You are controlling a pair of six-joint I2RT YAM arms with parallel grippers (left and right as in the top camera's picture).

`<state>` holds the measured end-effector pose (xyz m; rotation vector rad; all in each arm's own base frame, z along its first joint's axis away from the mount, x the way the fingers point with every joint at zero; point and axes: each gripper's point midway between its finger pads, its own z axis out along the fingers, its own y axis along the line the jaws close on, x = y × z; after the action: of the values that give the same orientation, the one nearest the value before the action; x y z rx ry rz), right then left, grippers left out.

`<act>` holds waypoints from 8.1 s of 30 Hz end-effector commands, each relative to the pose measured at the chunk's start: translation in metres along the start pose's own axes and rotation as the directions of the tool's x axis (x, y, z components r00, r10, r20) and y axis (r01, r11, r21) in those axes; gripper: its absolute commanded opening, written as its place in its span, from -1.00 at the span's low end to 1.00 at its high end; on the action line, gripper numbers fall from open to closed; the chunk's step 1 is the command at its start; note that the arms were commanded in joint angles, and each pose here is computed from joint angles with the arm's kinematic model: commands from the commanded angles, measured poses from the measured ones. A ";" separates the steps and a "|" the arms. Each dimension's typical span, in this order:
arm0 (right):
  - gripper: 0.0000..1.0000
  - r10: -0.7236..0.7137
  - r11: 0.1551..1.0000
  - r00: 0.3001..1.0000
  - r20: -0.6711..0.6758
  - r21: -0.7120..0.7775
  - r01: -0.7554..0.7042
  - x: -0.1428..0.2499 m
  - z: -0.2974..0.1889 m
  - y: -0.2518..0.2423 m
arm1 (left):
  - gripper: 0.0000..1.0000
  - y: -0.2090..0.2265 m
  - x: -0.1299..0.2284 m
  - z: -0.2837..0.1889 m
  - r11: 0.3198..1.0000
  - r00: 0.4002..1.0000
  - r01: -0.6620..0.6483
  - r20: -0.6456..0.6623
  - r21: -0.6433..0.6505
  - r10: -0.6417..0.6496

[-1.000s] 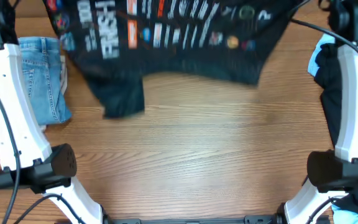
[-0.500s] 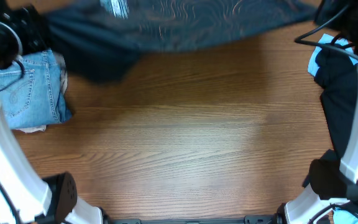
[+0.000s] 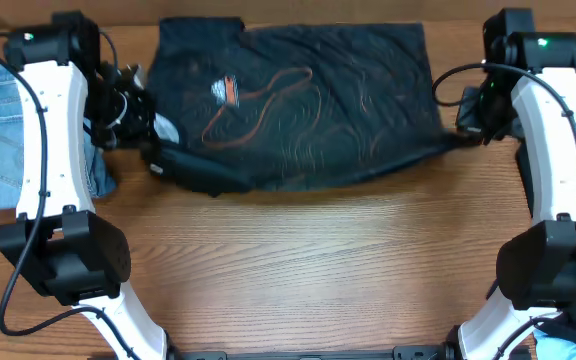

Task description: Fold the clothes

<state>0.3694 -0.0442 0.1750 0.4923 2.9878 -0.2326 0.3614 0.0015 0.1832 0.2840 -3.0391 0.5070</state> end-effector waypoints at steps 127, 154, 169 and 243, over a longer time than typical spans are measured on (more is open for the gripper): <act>-0.92 0.080 0.972 0.984 0.161 -0.232 -0.041 -0.010 0.101 0.033 | -0.72 0.080 -0.032 0.155 0.943 0.881 0.333 0.361 -0.014 -0.306; -0.92 0.100 0.966 0.963 0.251 -0.257 -0.033 -0.034 0.095 0.037 | -0.92 0.070 -0.062 0.098 0.956 0.817 0.290 0.508 0.048 -0.274; -0.92 0.126 0.958 0.924 0.360 -0.286 -0.019 -0.061 0.084 0.042 | -0.92 0.076 -0.093 0.074 0.939 0.716 0.313 0.615 0.139 -0.330; -0.85 0.225 0.954 0.974 0.003 -0.202 -0.220 0.053 0.164 0.029 | -0.22 0.061 0.008 0.131 0.955 0.933 0.292 0.236 -0.047 -0.273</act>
<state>0.3452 -0.0264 0.0051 0.7595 2.8533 0.0924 0.3377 0.0142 0.0311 0.8640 -3.0969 0.3658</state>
